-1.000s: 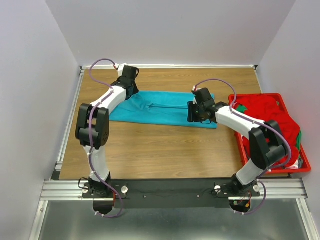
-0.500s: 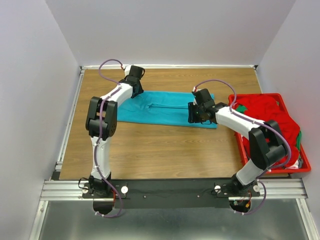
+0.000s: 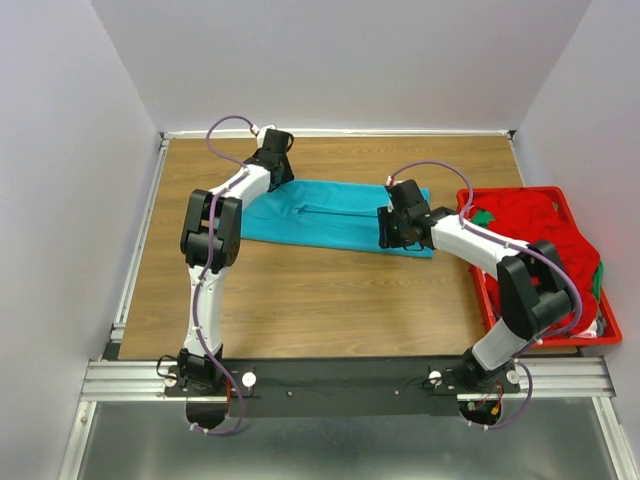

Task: Fold and stack the t-shirts
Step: Fold the tshirt

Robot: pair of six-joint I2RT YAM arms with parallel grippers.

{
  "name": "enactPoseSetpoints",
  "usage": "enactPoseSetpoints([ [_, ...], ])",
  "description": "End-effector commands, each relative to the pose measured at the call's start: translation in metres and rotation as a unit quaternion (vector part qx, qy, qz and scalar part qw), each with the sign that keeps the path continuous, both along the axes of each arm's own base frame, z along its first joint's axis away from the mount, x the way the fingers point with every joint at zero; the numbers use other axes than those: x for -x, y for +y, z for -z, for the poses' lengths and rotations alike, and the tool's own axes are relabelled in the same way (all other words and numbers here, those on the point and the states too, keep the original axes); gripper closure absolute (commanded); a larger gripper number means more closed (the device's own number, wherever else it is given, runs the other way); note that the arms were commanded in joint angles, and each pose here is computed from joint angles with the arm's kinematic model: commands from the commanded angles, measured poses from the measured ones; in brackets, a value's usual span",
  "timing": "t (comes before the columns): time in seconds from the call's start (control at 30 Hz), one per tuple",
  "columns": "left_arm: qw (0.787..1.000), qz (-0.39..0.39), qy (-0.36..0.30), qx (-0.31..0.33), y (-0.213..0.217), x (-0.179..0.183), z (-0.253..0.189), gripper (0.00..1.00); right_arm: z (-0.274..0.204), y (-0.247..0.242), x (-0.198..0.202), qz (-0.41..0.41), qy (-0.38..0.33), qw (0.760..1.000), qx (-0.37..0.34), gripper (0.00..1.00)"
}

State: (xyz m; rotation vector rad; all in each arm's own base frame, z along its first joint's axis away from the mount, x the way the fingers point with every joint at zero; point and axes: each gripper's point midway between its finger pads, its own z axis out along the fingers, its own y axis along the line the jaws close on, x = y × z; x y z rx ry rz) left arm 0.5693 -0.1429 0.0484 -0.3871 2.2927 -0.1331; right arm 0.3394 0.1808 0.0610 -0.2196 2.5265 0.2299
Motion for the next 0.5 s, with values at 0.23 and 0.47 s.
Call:
enactPoseSetpoints([
  [0.23, 0.994, -0.005, -0.11, 0.002, 0.01, 0.026, -0.094, 0.43, -0.008, -0.024, -0.014, 0.017, -0.04, 0.998, 0.056, 0.52],
  [0.47, 0.997, -0.065, -0.031, -0.006, 0.041, 0.102, -0.068, 0.42, 0.005, -0.046, -0.026, 0.056, -0.019, 0.997, 0.055, 0.52],
])
